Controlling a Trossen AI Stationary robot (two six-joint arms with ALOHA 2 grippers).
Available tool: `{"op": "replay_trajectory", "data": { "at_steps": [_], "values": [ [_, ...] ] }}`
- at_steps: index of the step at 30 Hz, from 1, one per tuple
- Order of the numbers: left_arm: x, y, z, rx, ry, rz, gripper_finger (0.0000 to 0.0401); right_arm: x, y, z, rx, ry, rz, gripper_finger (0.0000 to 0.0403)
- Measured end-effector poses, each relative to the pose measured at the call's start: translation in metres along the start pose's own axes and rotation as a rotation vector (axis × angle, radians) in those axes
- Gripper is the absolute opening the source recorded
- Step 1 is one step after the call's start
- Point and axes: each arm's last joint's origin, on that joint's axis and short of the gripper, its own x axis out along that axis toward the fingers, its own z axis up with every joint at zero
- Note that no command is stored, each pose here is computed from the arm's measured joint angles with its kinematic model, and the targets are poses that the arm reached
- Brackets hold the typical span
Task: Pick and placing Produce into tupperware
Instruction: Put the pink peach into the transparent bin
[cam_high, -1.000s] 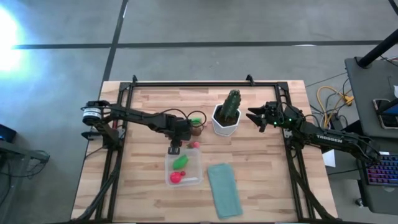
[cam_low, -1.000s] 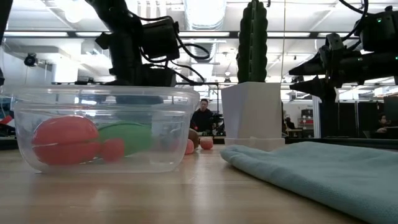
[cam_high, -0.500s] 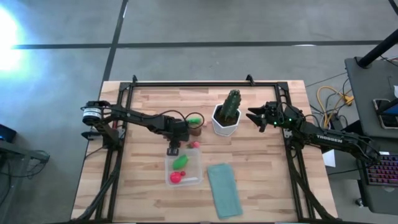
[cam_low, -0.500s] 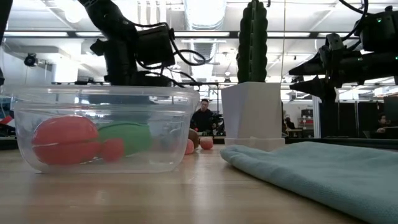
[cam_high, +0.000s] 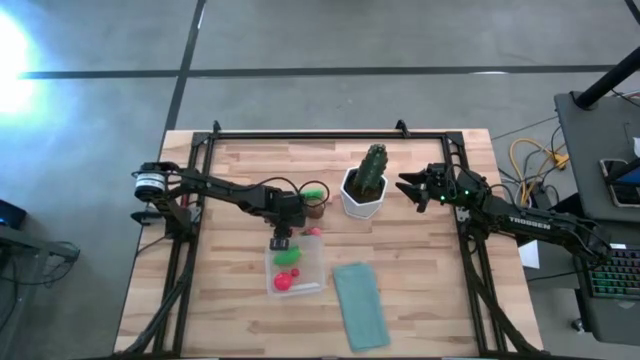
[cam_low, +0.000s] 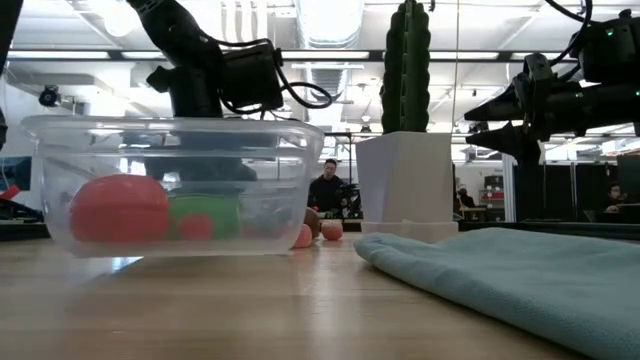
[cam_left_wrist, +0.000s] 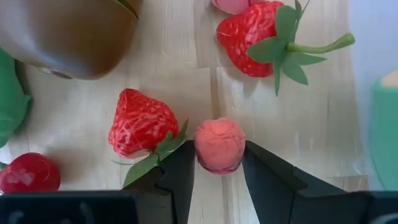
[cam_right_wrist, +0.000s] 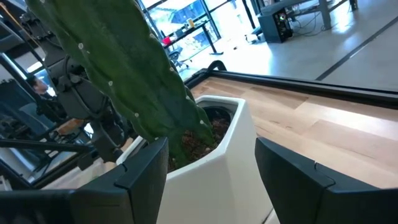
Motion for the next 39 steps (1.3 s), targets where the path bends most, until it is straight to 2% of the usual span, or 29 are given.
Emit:
{"op": "replay_trajectory", "data": {
  "at_steps": [8, 18, 25, 33, 36, 39],
  "values": [
    [-0.003, 0.001, 0.004, 0.002, -0.013, 0.013, 0.0119, 0.000, 0.000, 0.000, 0.000, 0.000, 0.000, 0.0233],
    [-0.005, 0.001, 0.006, 0.003, -0.014, 0.015, 0.0067, 0.000, 0.000, 0.000, 0.000, 0.000, 0.000, 0.0233],
    [-0.023, 0.001, 0.007, 0.002, -0.011, 0.013, 0.0065, 0.000, 0.000, 0.000, 0.000, 0.000, -0.001, 0.0233],
    [-0.072, -0.001, 0.002, -0.024, 0.015, 0.019, 0.0065, 0.000, 0.000, 0.000, 0.000, 0.002, -0.001, 0.0233],
    [-0.101, -0.005, 0.003, -0.069, -0.049, 0.002, 0.0066, 0.000, 0.000, 0.000, 0.000, 0.001, -0.001, 0.0233],
    [-0.129, -0.013, 0.001, -0.086, -0.131, -0.065, 0.0066, 0.000, 0.000, 0.000, 0.000, 0.001, -0.001, 0.0233]
  ]
}}
